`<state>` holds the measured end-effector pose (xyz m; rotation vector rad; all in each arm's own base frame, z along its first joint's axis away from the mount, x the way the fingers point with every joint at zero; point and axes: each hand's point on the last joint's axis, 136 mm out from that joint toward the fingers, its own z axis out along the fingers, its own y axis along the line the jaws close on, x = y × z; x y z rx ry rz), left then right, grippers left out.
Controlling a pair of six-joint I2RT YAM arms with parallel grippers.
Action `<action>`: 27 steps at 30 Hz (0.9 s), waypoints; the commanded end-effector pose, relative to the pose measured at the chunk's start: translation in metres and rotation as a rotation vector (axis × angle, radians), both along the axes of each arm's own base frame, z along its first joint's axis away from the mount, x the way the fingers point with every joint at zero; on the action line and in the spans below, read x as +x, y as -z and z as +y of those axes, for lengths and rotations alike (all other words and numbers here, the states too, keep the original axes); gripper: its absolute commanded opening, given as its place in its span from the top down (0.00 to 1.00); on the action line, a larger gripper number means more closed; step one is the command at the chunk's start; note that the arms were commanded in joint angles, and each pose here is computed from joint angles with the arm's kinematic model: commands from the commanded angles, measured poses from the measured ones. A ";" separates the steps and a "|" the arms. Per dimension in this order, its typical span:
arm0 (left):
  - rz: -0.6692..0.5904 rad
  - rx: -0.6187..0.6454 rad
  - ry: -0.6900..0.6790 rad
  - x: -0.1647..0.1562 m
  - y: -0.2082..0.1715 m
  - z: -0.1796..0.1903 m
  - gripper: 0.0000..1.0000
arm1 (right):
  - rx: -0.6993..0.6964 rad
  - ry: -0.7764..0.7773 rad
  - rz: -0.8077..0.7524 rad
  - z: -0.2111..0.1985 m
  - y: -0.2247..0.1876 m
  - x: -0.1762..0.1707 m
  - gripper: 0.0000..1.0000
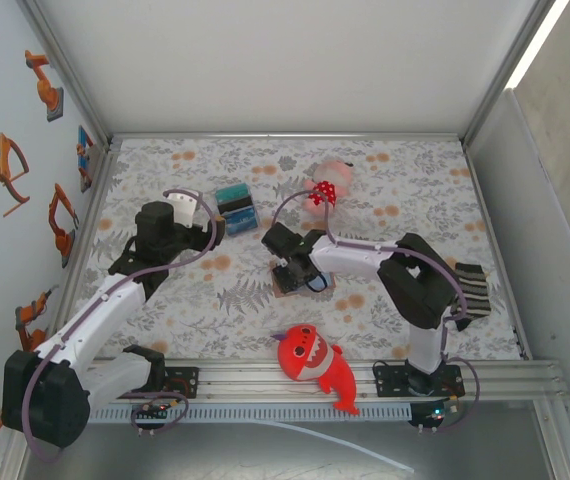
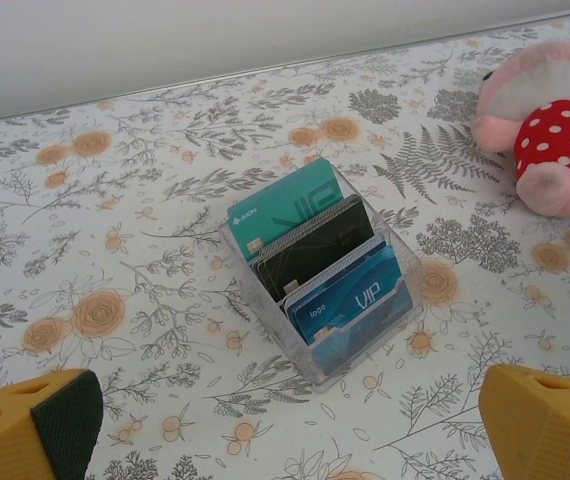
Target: Take the credit cards out of the card holder
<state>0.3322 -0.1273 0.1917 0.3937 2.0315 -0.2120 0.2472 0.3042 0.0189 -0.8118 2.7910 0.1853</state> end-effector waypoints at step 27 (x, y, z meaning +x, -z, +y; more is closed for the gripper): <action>-0.088 -0.045 0.056 -0.009 -0.049 -0.013 0.03 | -0.049 0.141 -0.171 -0.041 -0.036 0.037 0.71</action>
